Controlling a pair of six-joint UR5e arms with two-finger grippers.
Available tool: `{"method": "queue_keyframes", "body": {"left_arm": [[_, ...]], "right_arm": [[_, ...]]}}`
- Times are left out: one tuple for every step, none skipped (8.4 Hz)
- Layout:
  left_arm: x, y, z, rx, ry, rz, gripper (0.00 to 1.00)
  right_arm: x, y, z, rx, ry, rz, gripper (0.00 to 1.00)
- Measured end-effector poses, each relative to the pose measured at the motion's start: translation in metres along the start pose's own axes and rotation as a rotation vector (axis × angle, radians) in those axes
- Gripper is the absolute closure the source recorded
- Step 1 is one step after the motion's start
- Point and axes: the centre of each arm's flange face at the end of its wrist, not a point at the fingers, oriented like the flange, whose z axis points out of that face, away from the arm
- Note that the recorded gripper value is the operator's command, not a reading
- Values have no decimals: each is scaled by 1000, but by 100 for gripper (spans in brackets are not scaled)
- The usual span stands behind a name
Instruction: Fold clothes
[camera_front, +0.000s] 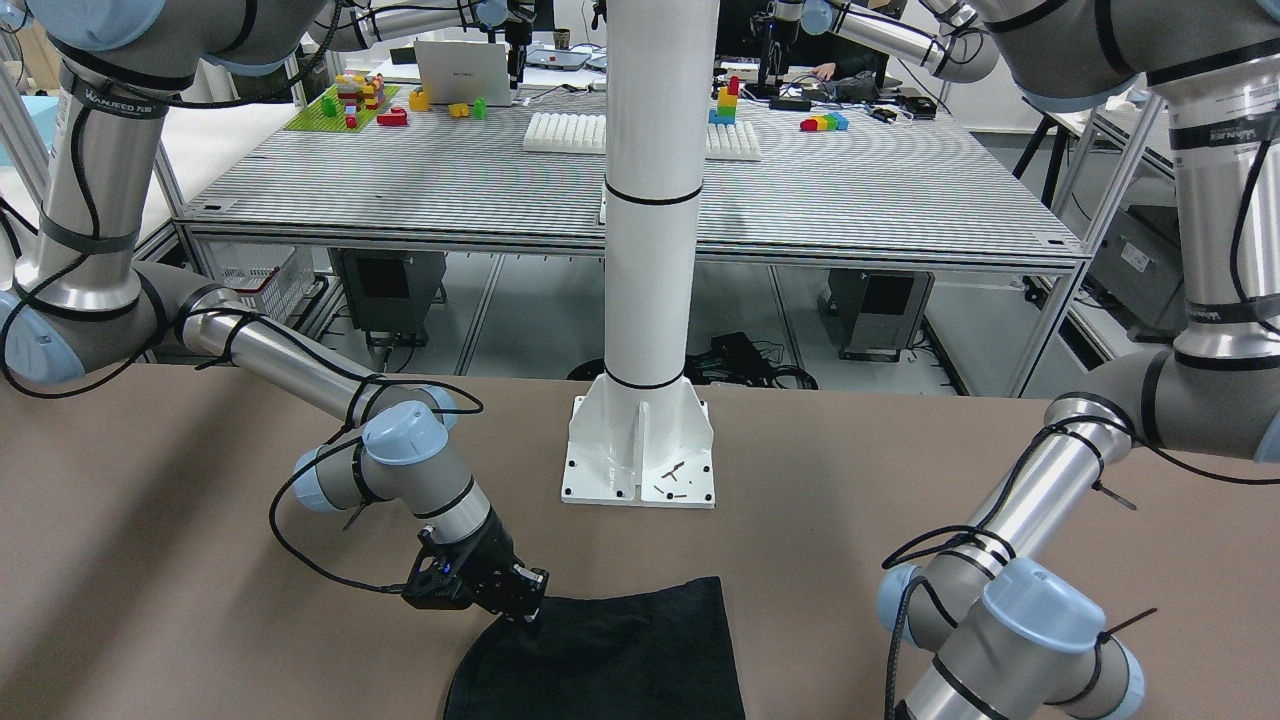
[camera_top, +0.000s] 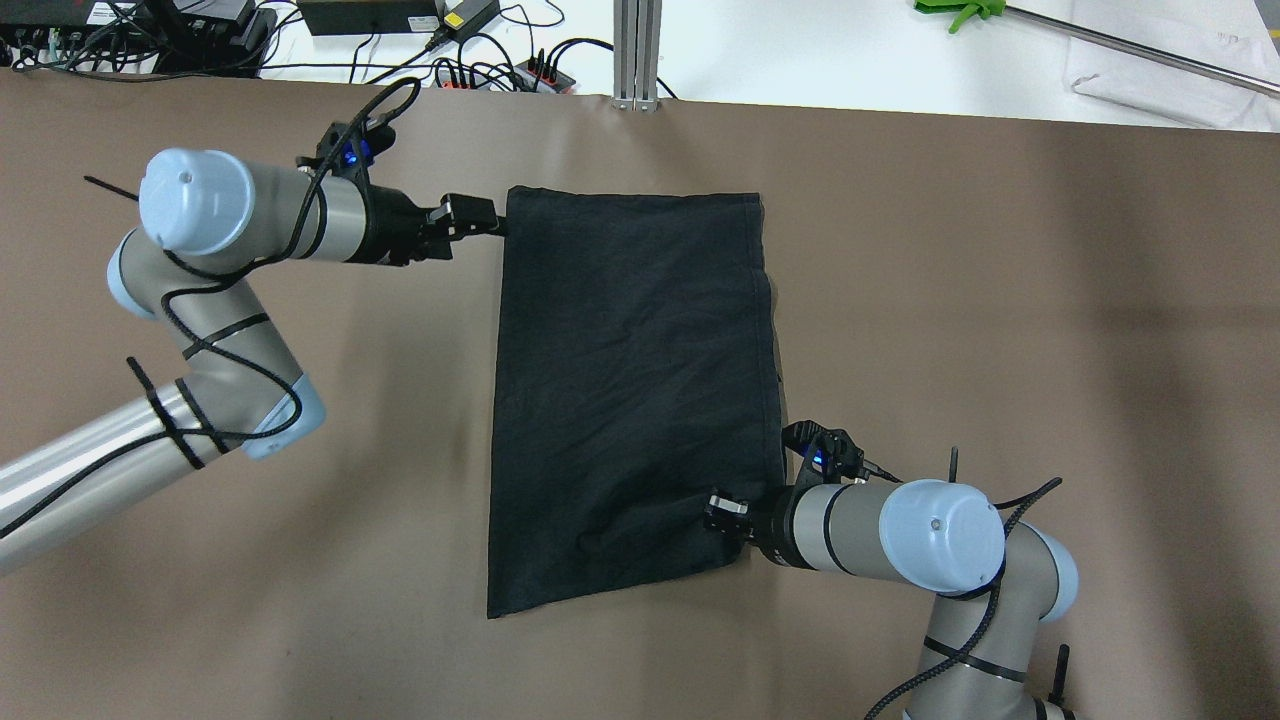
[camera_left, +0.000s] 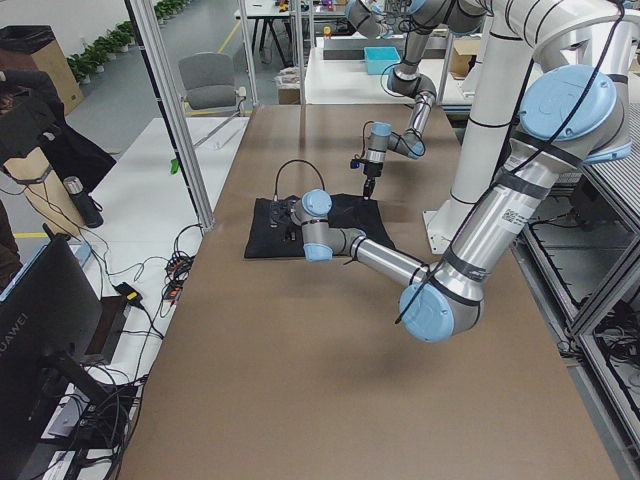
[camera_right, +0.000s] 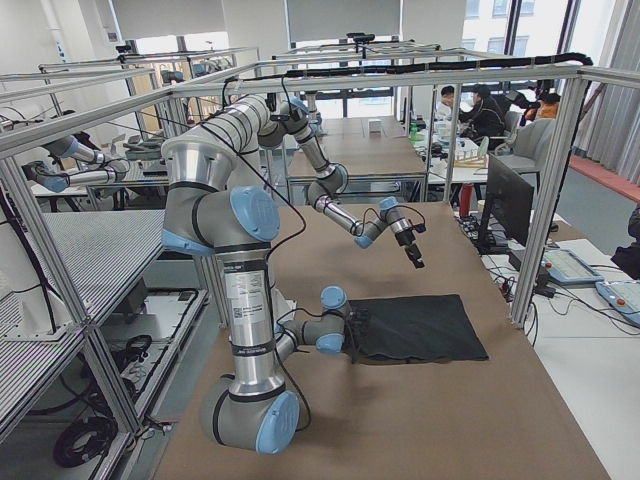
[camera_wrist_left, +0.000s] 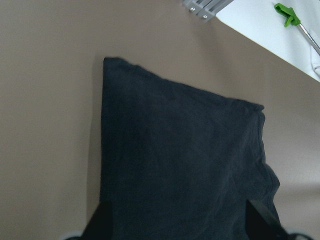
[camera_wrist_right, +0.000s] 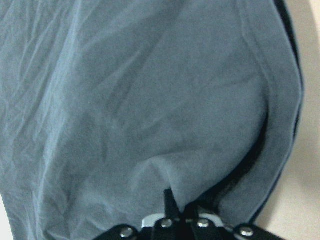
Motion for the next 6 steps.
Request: {"method": "queue_keyframes", "body": {"left_arm": [[-13,27,-11,-17,4,-27,6],[-26,57,-20,-22,0,-35,6],[-36,90,-28,-20,-3,-36,6],[-42,121,-35,-22,-1,-44,6],[-41,158,-40,-33,1,-65,6],[-32,197,-37,-39,-7,-85,6]], "right_arm": [[-5,-5,-8,9,-15,0,100],[-8,-8,-13,16,-24,0,100],[-11,-9,-16,20,-32,0,100],[-13,-9,-18,31,-38,0,100],[-15,-10,-20,43,-44,-1,100],[-15,-10,-21,49,-46,-2,100]]}}
